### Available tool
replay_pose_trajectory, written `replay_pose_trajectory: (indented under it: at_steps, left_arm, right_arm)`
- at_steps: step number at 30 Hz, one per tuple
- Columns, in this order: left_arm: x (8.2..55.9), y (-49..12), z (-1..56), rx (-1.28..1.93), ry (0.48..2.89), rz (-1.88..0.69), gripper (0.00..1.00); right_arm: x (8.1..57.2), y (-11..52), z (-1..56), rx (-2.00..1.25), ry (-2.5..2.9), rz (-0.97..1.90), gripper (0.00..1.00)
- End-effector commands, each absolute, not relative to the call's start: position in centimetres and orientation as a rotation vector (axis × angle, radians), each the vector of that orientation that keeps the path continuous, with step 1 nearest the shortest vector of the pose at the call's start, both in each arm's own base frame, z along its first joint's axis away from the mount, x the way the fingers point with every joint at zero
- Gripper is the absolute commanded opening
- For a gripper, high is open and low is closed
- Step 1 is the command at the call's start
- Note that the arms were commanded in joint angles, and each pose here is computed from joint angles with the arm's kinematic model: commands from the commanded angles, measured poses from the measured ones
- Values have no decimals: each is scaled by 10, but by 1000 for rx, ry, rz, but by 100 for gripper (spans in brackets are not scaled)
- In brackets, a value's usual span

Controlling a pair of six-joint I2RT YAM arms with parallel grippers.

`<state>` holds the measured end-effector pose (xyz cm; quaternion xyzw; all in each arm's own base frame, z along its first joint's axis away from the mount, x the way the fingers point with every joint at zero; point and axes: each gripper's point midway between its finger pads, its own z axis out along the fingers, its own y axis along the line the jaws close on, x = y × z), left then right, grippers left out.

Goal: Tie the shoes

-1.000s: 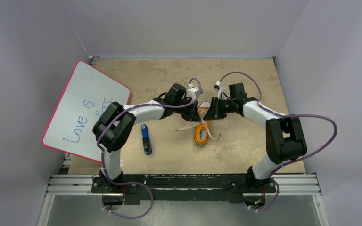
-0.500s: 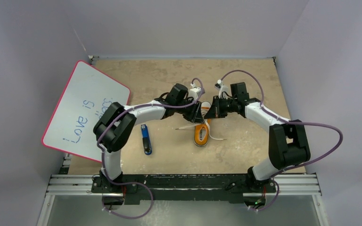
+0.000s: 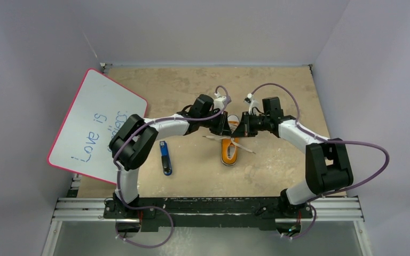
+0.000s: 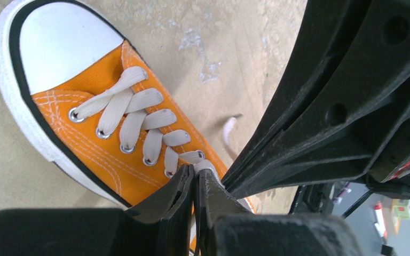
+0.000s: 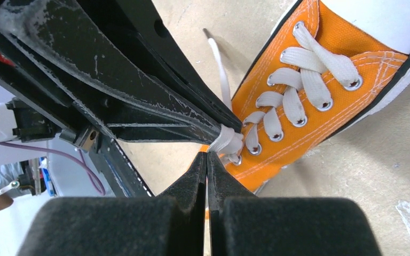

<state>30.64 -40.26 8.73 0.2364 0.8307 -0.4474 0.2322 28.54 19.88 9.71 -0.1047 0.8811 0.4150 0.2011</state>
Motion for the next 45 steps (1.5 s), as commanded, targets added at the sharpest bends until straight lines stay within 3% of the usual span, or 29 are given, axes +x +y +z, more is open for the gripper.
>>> replay_pose_trajectory:
  at_steps: [1,8,11,15,20,24,31,33,36,45]
  left_arm:
    - [325,-421,116,545,2139,-1336,7]
    - [307,-428,113,479,2104,-1490,7]
    - [305,-428,109,455,2091,-1521,7]
    - [304,-429,103,462,2088,-1531,7]
    - [302,-429,98,474,2097,-1540,7]
    - [301,-429,97,480,2099,-1544,7]
    - [302,-428,97,486,2103,-1561,6]
    - [301,-428,96,490,2107,-1567,6]
    - [300,-428,96,494,2106,-1567,7]
    - [301,-429,95,479,2109,-1576,6]
  right_arm:
    - [279,214,120,-320,2358,1304,0]
    - [292,230,133,-243,2282,1395,0]
    - [284,234,134,-246,2304,1451,6]
    - [270,221,139,-236,2355,1407,38]
    - [280,179,146,-93,2377,1252,48]
    - [293,157,136,-101,2361,1122,49]
    - [318,138,122,-454,2196,882,42]
    - [309,144,124,-680,2095,893,45]
    - [304,150,123,-776,2019,932,48]
    - [309,162,103,-828,1985,1021,39]
